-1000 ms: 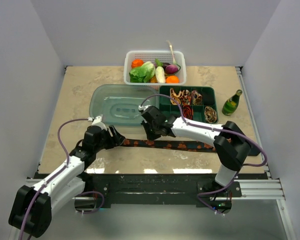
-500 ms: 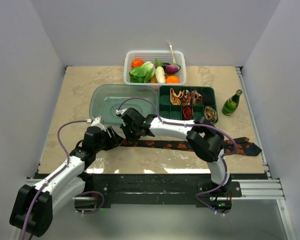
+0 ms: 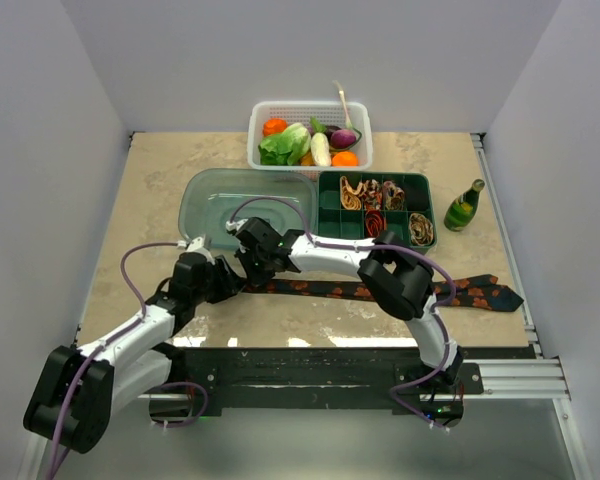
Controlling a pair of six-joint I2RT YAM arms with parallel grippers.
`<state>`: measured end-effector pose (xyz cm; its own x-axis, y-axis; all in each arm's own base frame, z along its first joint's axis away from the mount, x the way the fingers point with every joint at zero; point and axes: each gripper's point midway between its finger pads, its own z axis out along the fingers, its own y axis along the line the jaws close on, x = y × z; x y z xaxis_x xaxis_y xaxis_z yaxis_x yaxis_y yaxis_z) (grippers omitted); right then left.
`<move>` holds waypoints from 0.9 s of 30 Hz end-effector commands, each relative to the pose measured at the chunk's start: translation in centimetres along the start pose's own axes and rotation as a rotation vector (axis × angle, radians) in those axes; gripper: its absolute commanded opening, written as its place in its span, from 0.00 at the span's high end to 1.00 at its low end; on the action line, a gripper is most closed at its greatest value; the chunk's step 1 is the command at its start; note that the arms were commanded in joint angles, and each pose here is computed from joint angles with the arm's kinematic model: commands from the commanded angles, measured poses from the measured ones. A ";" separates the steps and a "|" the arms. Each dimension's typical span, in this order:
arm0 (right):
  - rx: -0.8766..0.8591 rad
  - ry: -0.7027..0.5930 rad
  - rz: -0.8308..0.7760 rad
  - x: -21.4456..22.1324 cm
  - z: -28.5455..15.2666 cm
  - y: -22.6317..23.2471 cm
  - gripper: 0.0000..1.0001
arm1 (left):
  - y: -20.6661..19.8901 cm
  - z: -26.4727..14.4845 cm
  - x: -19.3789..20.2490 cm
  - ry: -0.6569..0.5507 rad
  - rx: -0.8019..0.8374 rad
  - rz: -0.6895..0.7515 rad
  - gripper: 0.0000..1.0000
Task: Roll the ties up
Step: Roll the tie at the center of the board.
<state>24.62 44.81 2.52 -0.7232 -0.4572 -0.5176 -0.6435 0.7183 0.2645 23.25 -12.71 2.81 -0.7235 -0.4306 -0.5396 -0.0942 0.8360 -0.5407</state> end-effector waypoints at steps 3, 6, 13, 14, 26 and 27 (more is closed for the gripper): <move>0.001 0.004 -0.011 0.0 0.1 0.2 0.93 | -0.4 1.0 -0.9 -0.053 0.038 -0.014 0.57; 0.005 -0.001 -0.010 -0.2 -0.1 0.2 0.93 | -0.2 1.2 -0.7 -0.056 0.045 -0.017 0.60; -0.021 -0.025 -0.014 -1.2 -1.2 0.9 0.93 | 0.1 1.4 -0.7 -0.083 0.048 -0.024 0.75; -0.027 -0.031 -0.015 -1.4 -1.5 1.1 0.93 | 0.1 1.4 -0.8 -0.085 0.045 -0.015 0.78; -0.013 -0.186 0.019 -2.8 -3.9 0.5 0.94 | -0.3 0.8 -0.9 -0.013 0.015 0.052 1.00; -0.012 -0.182 0.024 -2.4 -3.8 0.3 0.95 | -0.5 0.7 -1.3 -0.018 0.013 0.052 1.00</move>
<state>24.17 43.24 3.71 -0.7150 -0.4304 -0.5509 -0.6366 0.7266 0.2585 23.95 -12.83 1.92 -0.7149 -0.4211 -0.5582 -0.0727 0.8387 -0.5397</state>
